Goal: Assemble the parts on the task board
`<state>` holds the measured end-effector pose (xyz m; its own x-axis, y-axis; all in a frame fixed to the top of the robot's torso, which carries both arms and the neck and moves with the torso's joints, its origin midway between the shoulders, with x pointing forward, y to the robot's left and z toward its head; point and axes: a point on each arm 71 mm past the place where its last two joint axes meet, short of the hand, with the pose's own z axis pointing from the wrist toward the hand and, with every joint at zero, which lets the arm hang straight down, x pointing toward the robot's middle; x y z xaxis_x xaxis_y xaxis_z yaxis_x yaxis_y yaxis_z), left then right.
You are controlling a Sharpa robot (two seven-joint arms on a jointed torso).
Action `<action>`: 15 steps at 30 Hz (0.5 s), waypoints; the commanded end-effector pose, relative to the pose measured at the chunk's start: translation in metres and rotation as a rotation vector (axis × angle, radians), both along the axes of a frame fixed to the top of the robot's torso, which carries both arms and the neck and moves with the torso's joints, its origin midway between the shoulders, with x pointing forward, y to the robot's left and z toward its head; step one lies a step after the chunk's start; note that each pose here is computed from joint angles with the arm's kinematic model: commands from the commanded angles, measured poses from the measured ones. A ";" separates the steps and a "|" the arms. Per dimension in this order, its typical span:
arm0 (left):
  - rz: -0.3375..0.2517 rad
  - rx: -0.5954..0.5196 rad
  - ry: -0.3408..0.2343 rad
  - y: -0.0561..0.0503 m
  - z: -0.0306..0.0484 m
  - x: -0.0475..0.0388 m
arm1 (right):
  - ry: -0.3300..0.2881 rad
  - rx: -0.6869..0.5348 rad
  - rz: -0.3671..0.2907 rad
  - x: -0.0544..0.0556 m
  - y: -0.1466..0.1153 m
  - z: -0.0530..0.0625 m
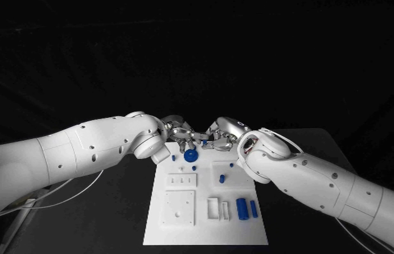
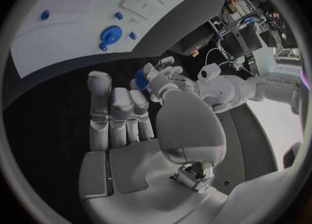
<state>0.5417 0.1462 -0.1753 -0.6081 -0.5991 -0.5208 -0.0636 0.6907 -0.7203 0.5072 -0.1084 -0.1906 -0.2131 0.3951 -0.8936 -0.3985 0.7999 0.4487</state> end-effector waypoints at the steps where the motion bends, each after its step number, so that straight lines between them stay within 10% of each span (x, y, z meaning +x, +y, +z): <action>1: -0.007 0.022 -0.015 -0.003 0.0006 -0.0002 | 0.007 -0.022 0.010 -0.001 0.003 -0.001; 15: -0.017 0.056 0.007 -0.004 -0.0015 0.0002 | 0.004 -0.024 0.015 -0.002 0.007 -0.001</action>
